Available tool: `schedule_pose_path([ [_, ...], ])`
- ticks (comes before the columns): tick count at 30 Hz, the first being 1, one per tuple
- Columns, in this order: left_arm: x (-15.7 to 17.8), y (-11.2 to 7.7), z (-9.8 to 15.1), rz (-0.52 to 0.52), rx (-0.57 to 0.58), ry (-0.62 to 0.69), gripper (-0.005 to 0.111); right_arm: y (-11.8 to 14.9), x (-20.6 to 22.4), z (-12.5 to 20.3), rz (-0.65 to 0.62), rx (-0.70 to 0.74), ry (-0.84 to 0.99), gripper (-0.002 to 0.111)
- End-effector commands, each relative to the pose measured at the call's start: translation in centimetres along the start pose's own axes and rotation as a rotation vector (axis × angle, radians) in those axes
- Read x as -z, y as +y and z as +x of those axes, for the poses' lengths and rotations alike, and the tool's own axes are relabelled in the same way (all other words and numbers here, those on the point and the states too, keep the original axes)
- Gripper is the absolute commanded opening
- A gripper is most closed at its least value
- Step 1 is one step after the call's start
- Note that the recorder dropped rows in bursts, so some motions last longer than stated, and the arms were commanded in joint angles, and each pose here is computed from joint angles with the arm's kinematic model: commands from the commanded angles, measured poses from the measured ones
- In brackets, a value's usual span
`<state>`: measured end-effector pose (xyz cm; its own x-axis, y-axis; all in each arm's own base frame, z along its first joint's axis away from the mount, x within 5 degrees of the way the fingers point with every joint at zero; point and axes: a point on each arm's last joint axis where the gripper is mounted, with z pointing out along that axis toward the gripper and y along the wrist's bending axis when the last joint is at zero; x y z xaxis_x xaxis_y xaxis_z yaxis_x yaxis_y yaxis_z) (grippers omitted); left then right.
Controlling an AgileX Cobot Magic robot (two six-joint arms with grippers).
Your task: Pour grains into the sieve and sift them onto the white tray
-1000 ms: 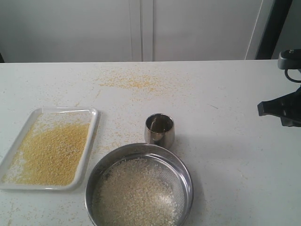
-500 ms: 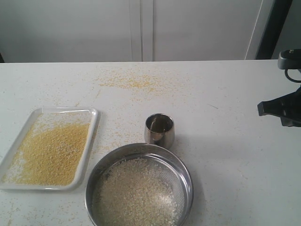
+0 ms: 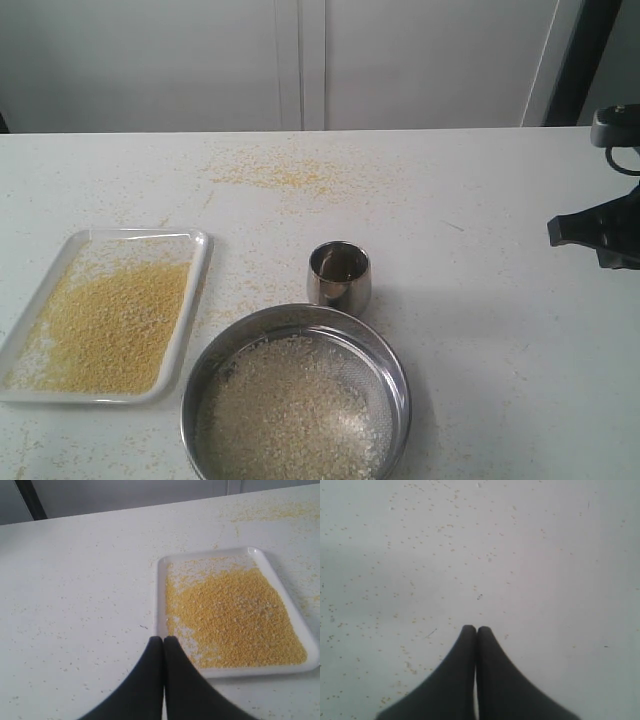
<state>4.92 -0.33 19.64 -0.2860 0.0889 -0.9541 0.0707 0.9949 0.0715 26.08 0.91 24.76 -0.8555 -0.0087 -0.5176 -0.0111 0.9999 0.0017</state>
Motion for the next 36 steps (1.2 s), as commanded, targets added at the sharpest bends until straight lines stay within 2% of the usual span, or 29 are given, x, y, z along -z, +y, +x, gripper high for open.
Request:
schedule_pose_path([
  [1, -0.4, -0.1, 1.0, 0.005, 0.023, 0.02, 0.0, -0.3, 0.2, -0.1, 0.007, -0.01, -0.014, 0.0],
  [11, -1.1, -0.2, 2.8, 0.007, 0.024, 0.062, 0.0, -0.3, 0.2, -0.1, 0.007, -0.01, -0.014, 0.0],
  [36, -1.1, -0.3, 2.8, 0.01, 0.03, 0.063, 0.0, -0.3, 0.2, -0.1, 0.007, -0.01, -0.014, 0.0],
])
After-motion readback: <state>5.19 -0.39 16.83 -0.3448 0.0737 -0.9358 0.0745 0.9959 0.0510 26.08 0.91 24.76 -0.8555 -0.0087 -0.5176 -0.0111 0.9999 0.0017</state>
